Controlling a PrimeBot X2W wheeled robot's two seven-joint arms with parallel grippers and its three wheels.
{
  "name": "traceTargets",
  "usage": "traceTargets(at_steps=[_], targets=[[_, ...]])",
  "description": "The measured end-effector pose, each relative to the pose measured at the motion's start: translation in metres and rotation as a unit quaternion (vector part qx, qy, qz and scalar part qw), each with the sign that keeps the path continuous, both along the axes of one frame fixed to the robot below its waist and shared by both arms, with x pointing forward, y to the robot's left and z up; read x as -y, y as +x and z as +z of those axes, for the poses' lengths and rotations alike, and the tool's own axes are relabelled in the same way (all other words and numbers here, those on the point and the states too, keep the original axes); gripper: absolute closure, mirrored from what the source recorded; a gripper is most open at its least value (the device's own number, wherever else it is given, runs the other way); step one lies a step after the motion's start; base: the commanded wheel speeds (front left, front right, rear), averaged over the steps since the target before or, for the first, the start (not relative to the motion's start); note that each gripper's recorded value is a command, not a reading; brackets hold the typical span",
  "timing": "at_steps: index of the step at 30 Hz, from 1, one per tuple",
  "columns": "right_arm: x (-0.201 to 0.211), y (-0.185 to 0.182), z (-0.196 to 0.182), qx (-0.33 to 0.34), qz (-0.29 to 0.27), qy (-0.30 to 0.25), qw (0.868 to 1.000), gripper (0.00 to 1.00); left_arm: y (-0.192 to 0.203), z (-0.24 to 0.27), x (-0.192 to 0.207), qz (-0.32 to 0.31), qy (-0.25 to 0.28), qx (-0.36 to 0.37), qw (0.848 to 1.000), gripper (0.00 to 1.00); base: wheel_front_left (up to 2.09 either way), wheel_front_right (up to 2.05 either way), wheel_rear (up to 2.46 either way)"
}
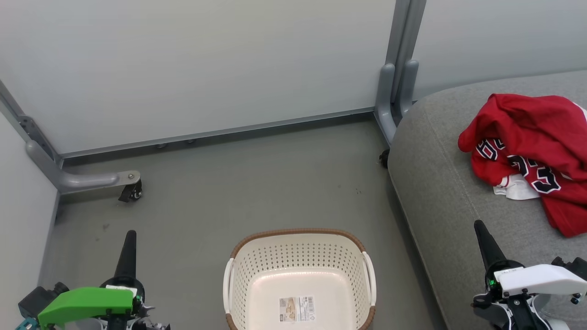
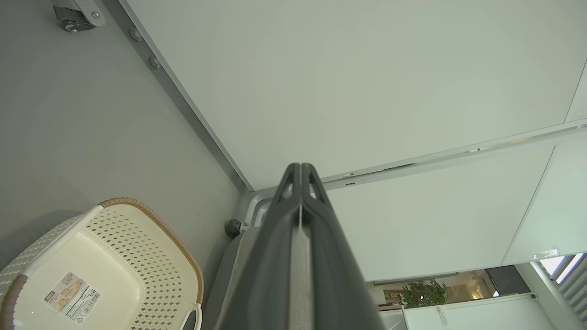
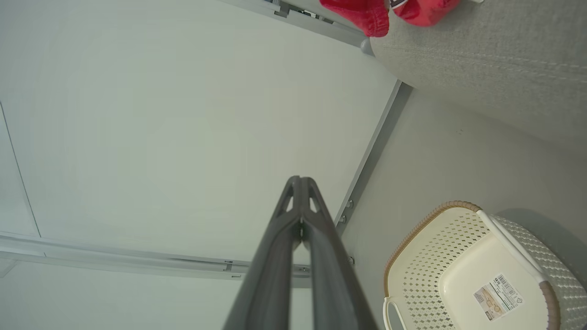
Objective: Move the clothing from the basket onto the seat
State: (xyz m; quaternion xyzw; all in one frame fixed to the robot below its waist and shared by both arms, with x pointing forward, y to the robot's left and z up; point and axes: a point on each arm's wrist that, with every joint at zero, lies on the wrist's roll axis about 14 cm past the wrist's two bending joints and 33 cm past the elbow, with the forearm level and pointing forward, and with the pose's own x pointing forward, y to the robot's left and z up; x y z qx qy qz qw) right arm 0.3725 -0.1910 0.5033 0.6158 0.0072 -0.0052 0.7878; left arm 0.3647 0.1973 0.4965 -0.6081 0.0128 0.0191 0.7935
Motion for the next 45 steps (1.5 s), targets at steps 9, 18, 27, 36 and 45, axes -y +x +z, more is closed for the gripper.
traceTargets(at_steps=[9,18,27,36,45], targets=[[0.002,0.004,0.0,0.0,-0.001,0.034,0.999,1.0,0.006,0.003,-0.001,-0.001,-0.036,0.005,0.999,1.0,0.0,0.0,0.0],[0.004,0.008,0.001,0.002,-0.001,0.067,0.998,1.0,0.012,0.005,-0.002,-0.002,-0.071,0.008,0.997,1.0,0.0,0.0,0.0],[0.006,0.012,0.004,0.005,0.0,0.097,0.995,1.0,0.017,0.007,-0.002,-0.003,-0.103,0.012,0.995,1.0,0.0,0.0,0.0],[0.008,0.015,0.004,0.007,-0.001,0.123,0.992,1.0,0.022,0.009,-0.003,-0.004,-0.131,0.017,0.991,1.0,0.0,0.0,0.0],[0.008,0.015,0.004,0.007,-0.001,0.124,0.992,1.0,0.023,0.009,-0.003,-0.004,-0.132,0.018,0.991,1.0,0.0,0.0,0.0]])
